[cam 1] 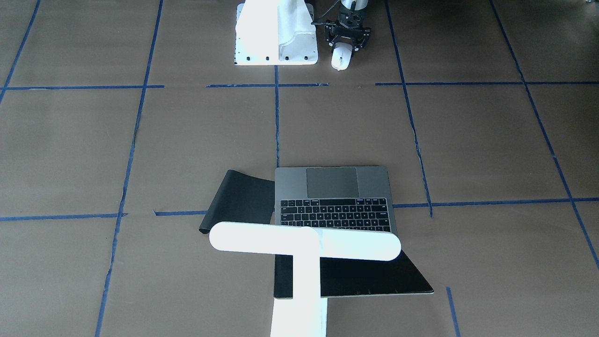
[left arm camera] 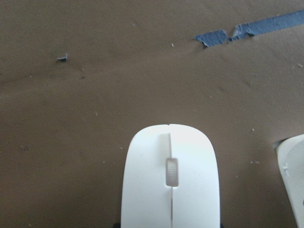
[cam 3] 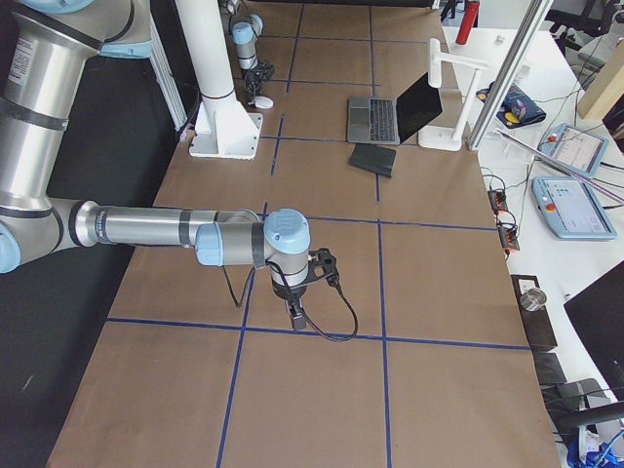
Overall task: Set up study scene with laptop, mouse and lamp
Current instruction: 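Grasp the white mouse with the left gripper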
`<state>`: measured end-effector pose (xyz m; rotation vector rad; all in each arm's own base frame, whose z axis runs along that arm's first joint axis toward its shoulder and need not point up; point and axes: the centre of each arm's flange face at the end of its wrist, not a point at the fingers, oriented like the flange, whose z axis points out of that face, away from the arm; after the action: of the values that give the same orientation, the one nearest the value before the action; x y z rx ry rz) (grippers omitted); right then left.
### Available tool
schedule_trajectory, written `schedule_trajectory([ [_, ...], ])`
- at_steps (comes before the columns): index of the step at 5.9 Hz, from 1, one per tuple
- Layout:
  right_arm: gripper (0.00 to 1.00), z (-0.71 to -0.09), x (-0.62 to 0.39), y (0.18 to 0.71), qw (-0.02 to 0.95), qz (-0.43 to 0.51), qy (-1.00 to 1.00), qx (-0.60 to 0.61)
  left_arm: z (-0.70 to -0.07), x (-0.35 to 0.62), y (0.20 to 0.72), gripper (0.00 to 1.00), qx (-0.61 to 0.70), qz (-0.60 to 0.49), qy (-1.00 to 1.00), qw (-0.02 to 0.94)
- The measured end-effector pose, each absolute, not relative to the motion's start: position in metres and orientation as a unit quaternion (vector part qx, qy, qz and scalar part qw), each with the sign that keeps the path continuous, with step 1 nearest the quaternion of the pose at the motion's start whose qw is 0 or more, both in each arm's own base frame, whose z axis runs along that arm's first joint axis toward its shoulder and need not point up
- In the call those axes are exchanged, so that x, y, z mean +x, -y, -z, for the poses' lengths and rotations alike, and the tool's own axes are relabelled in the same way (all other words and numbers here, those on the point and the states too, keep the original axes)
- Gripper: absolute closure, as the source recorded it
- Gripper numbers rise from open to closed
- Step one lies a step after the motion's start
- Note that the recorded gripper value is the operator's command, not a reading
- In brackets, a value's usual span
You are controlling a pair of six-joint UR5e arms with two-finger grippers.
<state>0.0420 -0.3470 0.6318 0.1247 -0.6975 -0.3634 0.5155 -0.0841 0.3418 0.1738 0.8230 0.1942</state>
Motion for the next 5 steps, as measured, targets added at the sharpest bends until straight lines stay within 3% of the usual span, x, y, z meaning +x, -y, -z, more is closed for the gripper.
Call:
schedule_trajectory([
  [5, 0.00, -0.634, 0.043, 0.346, 0.922, 0.174, 0.340, 0.057, -0.300, 0.479, 0.158, 0.88, 0.127, -0.074, -0.423, 0.894],
])
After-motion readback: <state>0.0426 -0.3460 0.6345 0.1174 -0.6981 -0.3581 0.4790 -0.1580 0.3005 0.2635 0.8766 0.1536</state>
